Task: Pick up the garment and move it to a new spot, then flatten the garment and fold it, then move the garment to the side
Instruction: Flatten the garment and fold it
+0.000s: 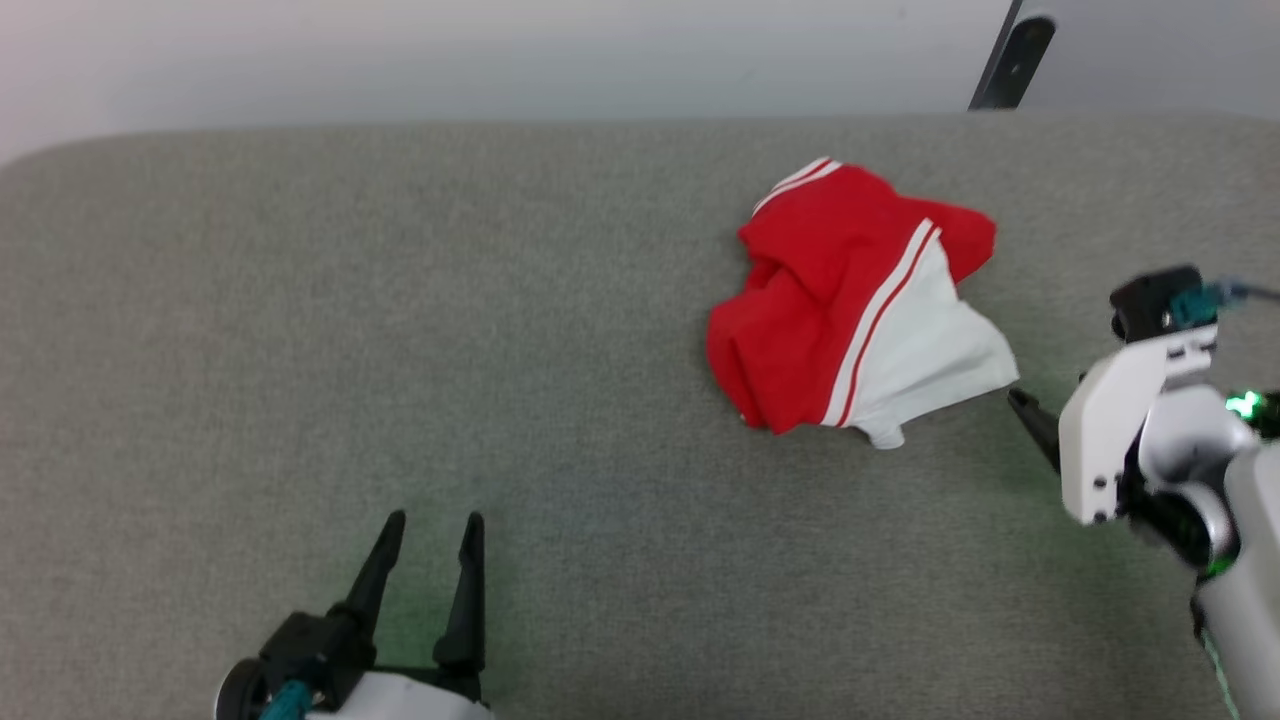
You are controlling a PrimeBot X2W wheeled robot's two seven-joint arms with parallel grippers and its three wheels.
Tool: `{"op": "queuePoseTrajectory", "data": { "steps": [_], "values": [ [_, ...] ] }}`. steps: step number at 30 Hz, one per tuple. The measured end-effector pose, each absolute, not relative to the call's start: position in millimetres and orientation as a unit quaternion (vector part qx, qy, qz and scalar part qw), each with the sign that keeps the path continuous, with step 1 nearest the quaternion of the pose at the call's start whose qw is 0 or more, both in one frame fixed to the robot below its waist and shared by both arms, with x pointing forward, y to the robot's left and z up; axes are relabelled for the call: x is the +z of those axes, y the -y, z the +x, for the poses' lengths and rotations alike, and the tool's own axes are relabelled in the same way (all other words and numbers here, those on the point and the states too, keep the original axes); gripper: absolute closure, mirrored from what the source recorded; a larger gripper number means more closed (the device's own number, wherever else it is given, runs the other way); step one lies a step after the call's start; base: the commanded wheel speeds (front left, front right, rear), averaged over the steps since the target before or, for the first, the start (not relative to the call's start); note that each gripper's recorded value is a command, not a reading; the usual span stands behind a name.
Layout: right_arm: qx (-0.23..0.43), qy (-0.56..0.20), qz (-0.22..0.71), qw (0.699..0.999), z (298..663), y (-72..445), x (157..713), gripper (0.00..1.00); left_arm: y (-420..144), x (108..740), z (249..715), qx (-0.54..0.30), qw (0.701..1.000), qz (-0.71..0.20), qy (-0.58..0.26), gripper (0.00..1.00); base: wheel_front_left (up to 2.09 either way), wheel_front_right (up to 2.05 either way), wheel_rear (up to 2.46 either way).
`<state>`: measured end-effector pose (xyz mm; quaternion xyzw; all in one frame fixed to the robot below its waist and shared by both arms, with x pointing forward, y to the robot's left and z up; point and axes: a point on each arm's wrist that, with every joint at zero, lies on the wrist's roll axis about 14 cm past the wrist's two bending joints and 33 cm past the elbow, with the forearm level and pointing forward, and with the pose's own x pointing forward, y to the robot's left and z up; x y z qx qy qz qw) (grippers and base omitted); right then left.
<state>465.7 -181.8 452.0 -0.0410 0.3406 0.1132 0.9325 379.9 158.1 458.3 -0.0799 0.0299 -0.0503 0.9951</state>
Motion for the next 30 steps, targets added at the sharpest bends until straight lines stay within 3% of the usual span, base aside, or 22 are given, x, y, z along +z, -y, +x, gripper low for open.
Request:
{"op": "queuePoseTrajectory", "data": {
  "steps": [6, 13, 14, 16, 25, 30],
  "values": [
    [0.116, -0.409, -0.059, 0.903, 494.1, 181.6, 433.2, 0.00, -159.6, 445.6, 392.7, -0.048, 0.994, -0.082, -0.045, 0.00, 0.00, 0.00, 0.00],
    [0.134, -0.473, -0.058, 0.869, 497.2, 169.7, 392.3, 0.00, -169.1, 432.9, 396.4, -0.034, 0.994, -0.081, -0.062, 0.00, 0.00, 0.00, 0.00],
    [0.139, -0.472, -0.055, 0.869, 499.6, 166.5, 391.1, 0.29, -171.3, 430.6, 395.6, -0.030, 0.994, -0.081, -0.065, 0.00, 0.00, 0.00, 0.00],
    [0.146, -0.469, -0.054, 0.869, 502.8, 162.2, 388.6, 1.00, -175.0, 427.1, 395.0, -0.024, 0.994, -0.080, -0.070, 0.00, 0.00, 0.00, 0.00],
    [0.156, -0.451, -0.044, 0.878, 504.1, 161.3, 394.3, 1.00, -168.5, 425.9, 399.8, -0.034, 0.994, -0.082, -0.071, 0.00, 0.00, 0.00, 0.00],
    [0.113, -0.419, -0.035, 0.900, 512.3, 201.5, 413.3, 1.00, -162.4, 428.8, 402.3, -0.044, 0.993, -0.082, -0.066, 0.00, 0.00, 0.00, 0.00]
  ]
}}
